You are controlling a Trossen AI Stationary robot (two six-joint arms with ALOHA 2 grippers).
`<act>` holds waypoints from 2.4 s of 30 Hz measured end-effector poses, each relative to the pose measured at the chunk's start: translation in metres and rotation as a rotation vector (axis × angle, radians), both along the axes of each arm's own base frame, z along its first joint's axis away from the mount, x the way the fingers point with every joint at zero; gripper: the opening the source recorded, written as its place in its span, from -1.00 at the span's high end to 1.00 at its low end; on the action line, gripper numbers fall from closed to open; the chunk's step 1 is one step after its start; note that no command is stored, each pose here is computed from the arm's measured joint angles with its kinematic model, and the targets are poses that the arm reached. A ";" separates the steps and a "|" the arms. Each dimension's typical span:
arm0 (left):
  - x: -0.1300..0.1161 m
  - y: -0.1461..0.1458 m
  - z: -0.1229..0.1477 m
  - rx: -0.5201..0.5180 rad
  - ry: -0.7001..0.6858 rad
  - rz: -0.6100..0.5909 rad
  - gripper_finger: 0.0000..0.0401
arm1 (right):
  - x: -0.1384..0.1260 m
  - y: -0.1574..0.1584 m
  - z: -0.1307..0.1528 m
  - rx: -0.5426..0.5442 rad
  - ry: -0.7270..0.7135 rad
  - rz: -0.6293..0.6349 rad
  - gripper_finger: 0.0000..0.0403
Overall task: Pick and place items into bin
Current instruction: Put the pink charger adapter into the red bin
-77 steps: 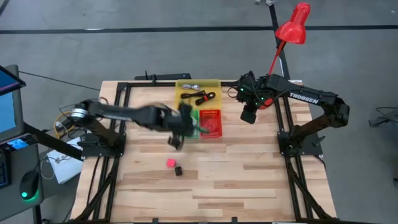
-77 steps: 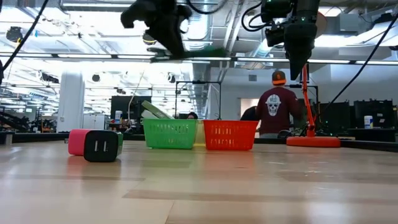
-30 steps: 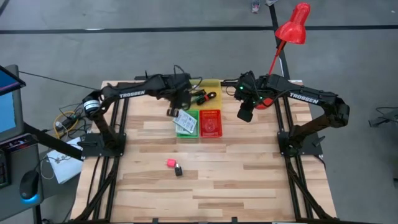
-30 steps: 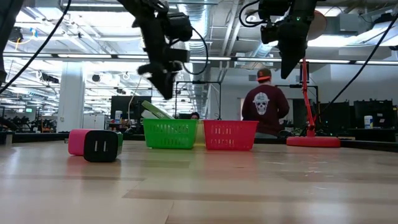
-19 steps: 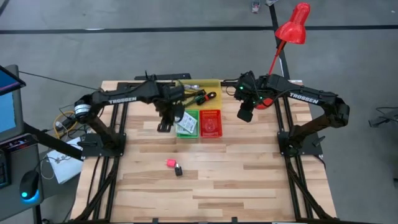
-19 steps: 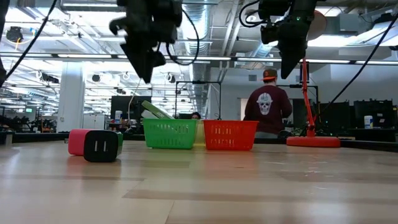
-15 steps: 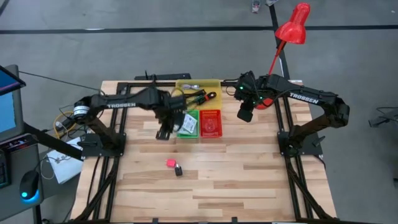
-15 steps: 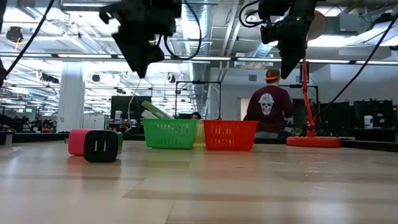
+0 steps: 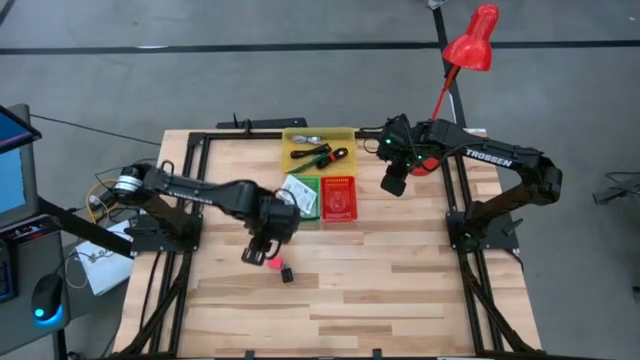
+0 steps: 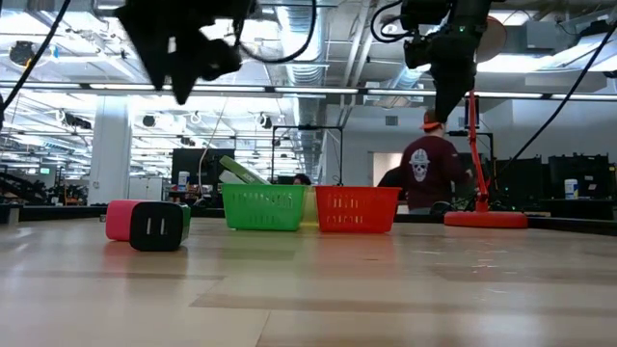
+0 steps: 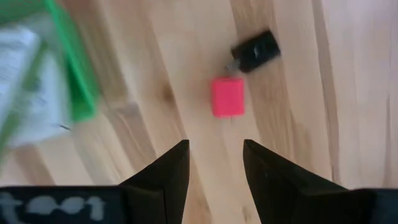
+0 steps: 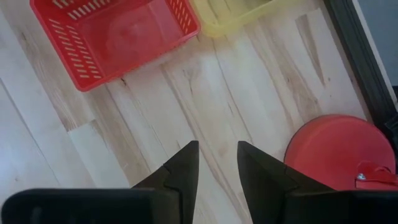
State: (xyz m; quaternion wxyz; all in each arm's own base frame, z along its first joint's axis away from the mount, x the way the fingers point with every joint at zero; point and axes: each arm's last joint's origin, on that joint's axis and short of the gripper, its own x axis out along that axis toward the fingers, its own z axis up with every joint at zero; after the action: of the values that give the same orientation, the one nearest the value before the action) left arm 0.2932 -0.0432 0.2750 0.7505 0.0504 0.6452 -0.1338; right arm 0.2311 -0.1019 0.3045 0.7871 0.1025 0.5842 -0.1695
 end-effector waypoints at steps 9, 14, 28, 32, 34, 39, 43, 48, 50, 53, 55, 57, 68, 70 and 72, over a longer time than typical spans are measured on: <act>-0.050 -0.009 -0.033 0.059 -0.079 0.080 0.31 | 0.006 0.015 0.000 0.001 -0.002 0.062 0.48; -0.063 -0.009 -0.042 -0.007 -0.317 0.165 0.31 | 0.012 0.022 0.001 -0.011 -0.032 0.097 0.48; -0.066 -0.025 -0.075 -0.059 -0.337 0.110 0.31 | 0.018 0.036 0.002 -0.013 -0.057 0.132 0.48; -0.061 -0.030 -0.084 -0.040 -0.327 0.053 0.31 | 0.020 0.039 0.002 -0.018 -0.069 0.147 0.48; -0.057 -0.032 -0.088 -0.031 -0.325 0.038 0.31 | 0.021 0.041 0.002 -0.019 -0.074 0.155 0.48; -0.052 -0.034 -0.097 -0.027 -0.304 0.034 0.31 | 0.023 0.045 0.002 -0.020 -0.078 0.170 0.48; -0.052 -0.034 -0.097 -0.027 -0.314 0.021 0.31 | 0.023 0.046 0.003 -0.021 -0.082 0.172 0.48; -0.051 -0.034 -0.097 -0.014 -0.321 -0.007 0.31 | 0.023 0.046 0.003 -0.022 -0.084 0.172 0.48; -0.049 -0.034 -0.099 -0.009 -0.329 -0.024 0.31 | 0.023 0.046 0.003 -0.022 -0.084 0.172 0.48; -0.045 -0.036 -0.102 -0.013 -0.348 -0.027 0.28 | 0.023 0.046 0.003 -0.022 -0.084 0.172 0.48; -0.043 -0.036 -0.104 -0.011 -0.344 -0.030 0.23 | 0.023 0.046 0.003 -0.022 -0.084 0.172 0.48; -0.042 -0.036 -0.105 -0.002 -0.351 -0.041 0.16 | 0.023 0.046 0.003 -0.021 -0.084 0.172 0.48; -0.040 -0.035 -0.108 0.062 -0.357 -0.018 -0.05 | 0.023 0.046 0.003 -0.022 -0.084 0.172 0.48; -0.041 -0.035 -0.109 0.063 -0.351 -0.018 -0.04 | 0.023 0.046 0.003 -0.022 -0.085 0.172 0.48; -0.041 -0.035 -0.109 0.062 -0.351 -0.016 -0.04 | 0.023 0.046 0.003 -0.022 -0.085 0.172 0.48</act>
State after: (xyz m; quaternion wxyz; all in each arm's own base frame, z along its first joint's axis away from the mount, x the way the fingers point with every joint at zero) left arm 0.2527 -0.0779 0.1663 0.8488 0.1011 0.5075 -0.1090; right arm 0.2543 -0.0561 0.3073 0.8238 0.0504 0.5552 -0.1030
